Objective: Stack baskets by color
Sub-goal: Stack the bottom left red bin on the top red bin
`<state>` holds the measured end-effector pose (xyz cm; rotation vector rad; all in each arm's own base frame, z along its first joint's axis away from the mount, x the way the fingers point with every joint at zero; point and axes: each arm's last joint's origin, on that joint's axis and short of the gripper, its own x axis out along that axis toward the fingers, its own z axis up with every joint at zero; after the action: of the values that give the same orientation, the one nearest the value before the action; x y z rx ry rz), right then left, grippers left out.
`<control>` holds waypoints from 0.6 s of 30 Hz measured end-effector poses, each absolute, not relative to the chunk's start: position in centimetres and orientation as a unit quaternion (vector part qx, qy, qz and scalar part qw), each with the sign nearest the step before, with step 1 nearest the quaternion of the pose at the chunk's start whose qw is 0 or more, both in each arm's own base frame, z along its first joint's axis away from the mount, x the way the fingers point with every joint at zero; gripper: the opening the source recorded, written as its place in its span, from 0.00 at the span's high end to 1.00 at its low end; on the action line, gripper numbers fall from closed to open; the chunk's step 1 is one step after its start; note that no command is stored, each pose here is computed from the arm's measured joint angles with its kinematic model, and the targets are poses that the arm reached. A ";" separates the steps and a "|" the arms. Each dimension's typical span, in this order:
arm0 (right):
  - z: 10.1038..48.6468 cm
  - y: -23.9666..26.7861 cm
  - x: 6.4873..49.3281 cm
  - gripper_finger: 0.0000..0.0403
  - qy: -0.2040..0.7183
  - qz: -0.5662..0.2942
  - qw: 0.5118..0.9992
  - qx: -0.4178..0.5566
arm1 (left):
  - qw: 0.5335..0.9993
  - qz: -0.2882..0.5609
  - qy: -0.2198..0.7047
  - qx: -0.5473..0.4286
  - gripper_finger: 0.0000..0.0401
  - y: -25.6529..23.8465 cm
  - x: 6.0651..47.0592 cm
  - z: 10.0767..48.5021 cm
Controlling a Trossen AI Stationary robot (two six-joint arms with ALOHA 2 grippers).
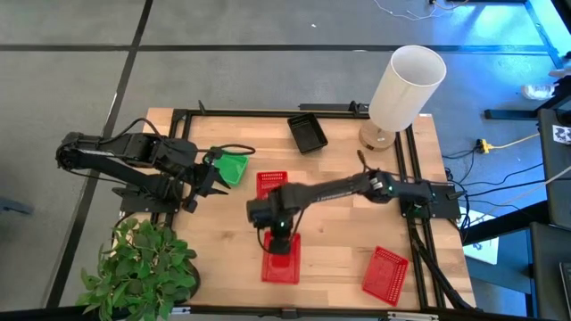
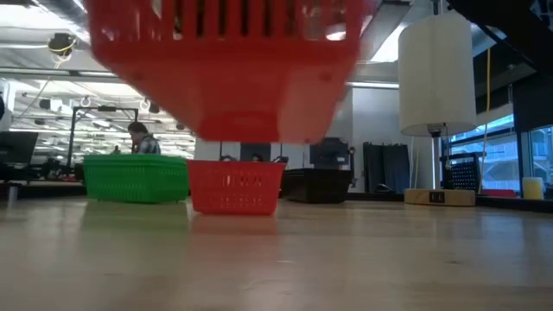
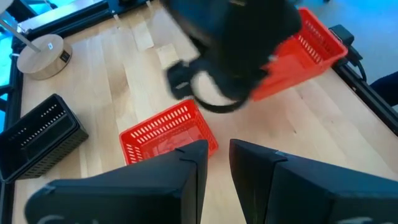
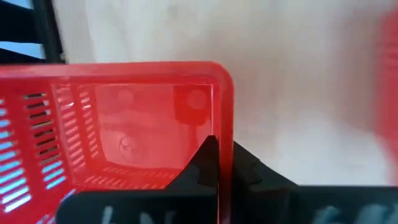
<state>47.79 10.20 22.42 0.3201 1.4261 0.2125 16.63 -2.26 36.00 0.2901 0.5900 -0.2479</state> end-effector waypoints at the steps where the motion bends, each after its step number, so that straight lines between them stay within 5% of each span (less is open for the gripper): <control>1: 23.0 9.4 47.7 1.00 0.647 0.093 0.743 0.145 | 0.939 -0.121 0.289 0.142 0.86 -2.3 16.6 36.0; 10: 25.1 0.8 47.6 1.00 0.622 0.090 0.768 0.123 | 0.937 -0.118 0.290 0.156 0.86 -2.2 16.6 36.0; 18: 25.3 -7.2 47.1 1.00 0.601 0.083 0.789 0.099 | 0.941 -0.023 0.302 0.153 0.86 -1.7 16.7 36.0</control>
<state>47.06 -7.16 25.30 0.2124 1.2937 0.1794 16.74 -1.69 35.96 0.3113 0.6158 -0.0475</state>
